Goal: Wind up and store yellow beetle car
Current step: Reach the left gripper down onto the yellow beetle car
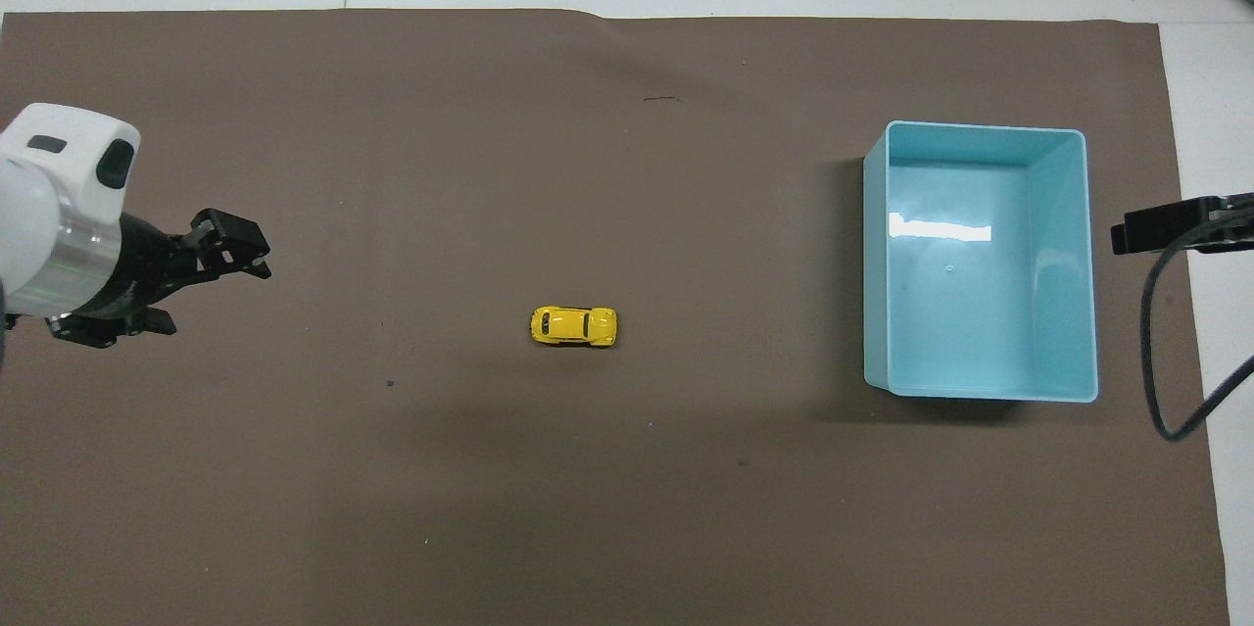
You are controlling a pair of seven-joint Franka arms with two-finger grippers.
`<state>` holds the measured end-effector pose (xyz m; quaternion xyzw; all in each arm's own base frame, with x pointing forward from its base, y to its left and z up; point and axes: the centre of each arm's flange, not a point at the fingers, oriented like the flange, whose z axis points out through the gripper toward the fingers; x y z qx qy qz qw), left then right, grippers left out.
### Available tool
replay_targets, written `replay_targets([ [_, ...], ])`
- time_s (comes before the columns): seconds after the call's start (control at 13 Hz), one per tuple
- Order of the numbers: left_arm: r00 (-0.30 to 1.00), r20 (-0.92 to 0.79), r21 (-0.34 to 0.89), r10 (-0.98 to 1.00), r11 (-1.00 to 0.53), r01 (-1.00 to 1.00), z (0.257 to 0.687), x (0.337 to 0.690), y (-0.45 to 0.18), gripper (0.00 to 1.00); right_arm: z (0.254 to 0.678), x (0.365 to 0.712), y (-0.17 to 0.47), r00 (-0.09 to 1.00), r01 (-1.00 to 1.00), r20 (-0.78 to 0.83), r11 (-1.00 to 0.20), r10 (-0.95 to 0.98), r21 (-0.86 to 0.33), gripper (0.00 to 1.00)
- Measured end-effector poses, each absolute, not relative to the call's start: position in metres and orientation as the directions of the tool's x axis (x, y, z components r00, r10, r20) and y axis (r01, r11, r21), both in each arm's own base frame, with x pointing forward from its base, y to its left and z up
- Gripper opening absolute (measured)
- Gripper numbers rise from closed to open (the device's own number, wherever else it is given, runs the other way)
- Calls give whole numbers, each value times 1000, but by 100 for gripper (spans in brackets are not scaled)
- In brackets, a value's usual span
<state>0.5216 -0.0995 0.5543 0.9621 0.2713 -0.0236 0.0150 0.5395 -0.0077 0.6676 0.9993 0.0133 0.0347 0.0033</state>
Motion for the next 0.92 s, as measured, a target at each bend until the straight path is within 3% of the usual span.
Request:
replay_targets([
  [0.54, 464, -101, 49, 880, -462, 886, 519, 521, -168, 100, 668, 539, -8, 997, 26, 69, -1000, 27, 7, 100],
  [0.92, 190, -119, 39, 974, -187, 982, 484, 521, -238, 100, 668, 539, -8, 997, 26, 69, -1000, 27, 7, 100],
])
